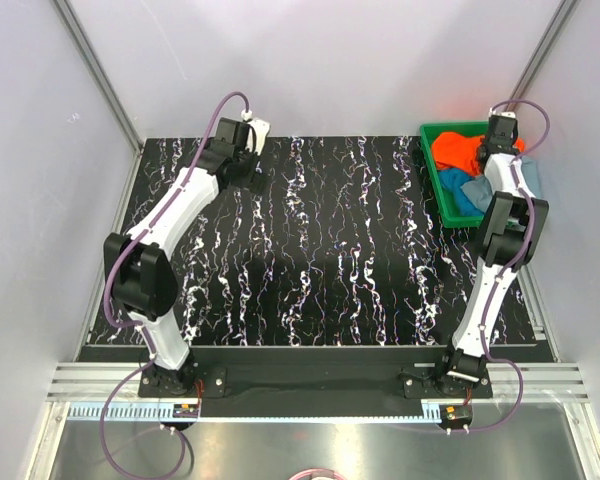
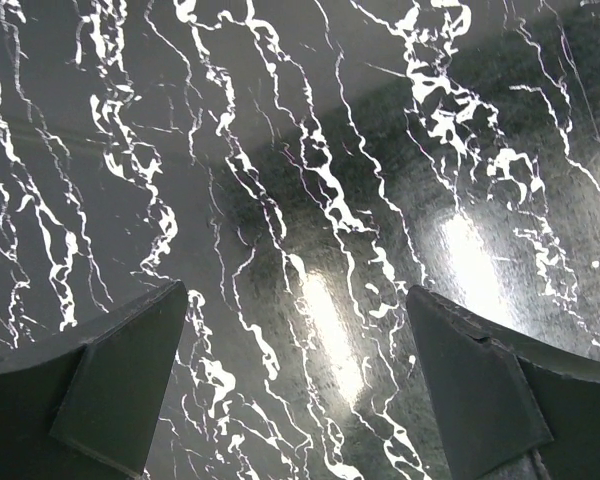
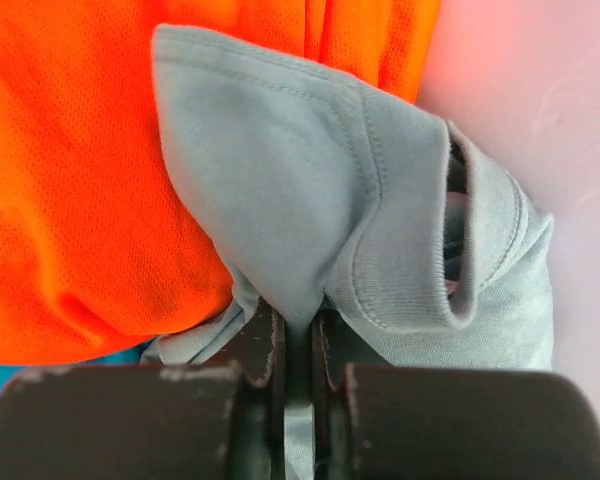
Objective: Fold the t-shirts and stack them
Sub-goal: Grab the tshirt from the pile
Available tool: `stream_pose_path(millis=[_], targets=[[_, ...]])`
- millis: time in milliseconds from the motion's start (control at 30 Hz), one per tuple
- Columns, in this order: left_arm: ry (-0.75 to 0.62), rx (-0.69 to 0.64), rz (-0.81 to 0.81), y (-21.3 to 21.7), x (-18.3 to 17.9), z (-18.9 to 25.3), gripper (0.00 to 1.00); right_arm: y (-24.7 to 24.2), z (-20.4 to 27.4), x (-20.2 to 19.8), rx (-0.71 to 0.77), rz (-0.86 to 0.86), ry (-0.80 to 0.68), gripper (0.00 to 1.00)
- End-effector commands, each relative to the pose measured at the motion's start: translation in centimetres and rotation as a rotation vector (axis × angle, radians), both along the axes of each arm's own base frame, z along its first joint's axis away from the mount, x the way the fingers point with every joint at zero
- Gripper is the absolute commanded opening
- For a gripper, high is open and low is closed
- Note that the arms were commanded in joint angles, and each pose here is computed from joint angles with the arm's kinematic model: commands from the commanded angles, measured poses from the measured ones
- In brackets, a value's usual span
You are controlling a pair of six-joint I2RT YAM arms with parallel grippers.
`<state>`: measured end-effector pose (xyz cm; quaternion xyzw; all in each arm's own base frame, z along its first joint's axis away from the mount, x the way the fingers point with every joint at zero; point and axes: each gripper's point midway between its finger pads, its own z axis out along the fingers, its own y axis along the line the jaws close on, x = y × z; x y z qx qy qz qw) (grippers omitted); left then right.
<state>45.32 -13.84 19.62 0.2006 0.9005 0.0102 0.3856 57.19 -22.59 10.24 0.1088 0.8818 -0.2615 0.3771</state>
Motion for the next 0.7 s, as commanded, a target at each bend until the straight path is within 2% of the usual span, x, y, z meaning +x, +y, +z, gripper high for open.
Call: stream_pose_path(millis=[0, 67, 200, 367, 533, 667], targets=[[-0.082, -0.011, 0.004, 0.1, 0.9, 2.9, 0.99, 0.6, 5.9, 0.4, 0.032, 0.006, -0.118, 0.00], [-0.089, -0.017, 0.001, -0.3, 1.0, 3.0, 0.99, 1.3, 7.3, -0.1, 0.065, 0.011, -0.137, 0.00], [-0.116, -0.025, -0.014, -0.8, 0.8, 4.1, 0.99, 3.8, 13.2, -0.8, 0.113, 0.085, -0.226, 0.00], [-0.196, 0.004, 0.050, 0.9, 1.0, 6.2, 0.99, 8.0, 19.7, -1.7, 0.129, 0.185, -0.326, 0.00], [-0.234, -0.014, 0.080, 2.2, 0.4, 8.2, 0.99, 9.5, 19.7, -2.1, 0.153, 0.215, -0.310, 0.00], [-0.258, -0.041, 0.093, 3.0, -0.4, 9.6, 0.99, 8.7, 17.2, -2.0, 0.135, 0.189, -0.250, 0.00]])
